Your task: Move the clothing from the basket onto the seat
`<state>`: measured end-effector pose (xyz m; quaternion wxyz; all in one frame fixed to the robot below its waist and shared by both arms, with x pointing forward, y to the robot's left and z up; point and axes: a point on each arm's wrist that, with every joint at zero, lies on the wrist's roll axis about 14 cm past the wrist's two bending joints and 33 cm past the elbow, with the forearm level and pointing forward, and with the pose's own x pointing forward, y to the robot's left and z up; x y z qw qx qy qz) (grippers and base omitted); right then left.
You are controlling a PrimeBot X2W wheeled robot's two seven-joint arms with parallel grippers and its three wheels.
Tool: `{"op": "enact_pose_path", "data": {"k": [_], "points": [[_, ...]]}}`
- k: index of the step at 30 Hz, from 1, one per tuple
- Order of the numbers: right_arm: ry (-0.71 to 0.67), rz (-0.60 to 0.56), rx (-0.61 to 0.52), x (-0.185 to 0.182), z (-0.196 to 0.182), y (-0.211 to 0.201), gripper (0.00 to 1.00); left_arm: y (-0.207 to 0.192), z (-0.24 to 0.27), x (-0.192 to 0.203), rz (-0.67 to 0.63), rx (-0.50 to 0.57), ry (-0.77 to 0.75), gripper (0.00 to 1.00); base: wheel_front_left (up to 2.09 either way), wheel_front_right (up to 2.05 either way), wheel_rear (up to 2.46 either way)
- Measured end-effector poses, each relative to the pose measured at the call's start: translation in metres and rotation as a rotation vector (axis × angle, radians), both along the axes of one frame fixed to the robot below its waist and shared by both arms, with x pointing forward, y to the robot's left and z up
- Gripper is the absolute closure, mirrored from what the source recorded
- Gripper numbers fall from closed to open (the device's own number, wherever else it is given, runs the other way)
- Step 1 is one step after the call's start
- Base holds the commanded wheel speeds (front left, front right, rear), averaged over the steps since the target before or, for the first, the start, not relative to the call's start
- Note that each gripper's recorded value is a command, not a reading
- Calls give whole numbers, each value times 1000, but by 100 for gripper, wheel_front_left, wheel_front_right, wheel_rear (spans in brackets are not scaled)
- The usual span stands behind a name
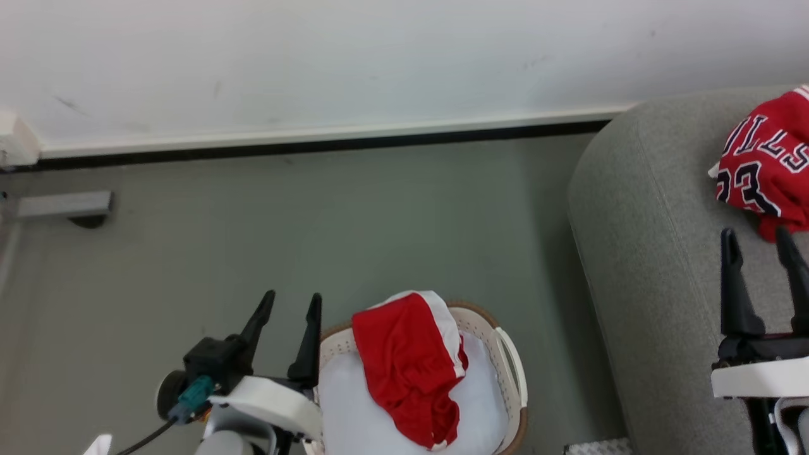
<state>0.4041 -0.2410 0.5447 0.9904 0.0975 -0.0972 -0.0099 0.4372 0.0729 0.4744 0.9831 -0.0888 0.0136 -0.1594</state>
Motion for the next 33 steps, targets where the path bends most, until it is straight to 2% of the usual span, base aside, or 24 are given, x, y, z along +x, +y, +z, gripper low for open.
{"op": "enact_pose_path", "data": {"k": [7,16,27,33], "points": [[-12,-69,-20,30,-1,-25,0,-53,-57,27,-193,92,130,0,0,0,0],[-31,-104,-49,70,-7,-36,0,-90,-162,41,-358,195,400,0,0,0,0],[1,-163,-50,94,-36,-49,0,-103,-299,9,-533,348,753,0,0,0,0],[60,-198,-77,91,-58,-60,0,-118,-338,8,-594,377,820,0,0,0,0]]}}
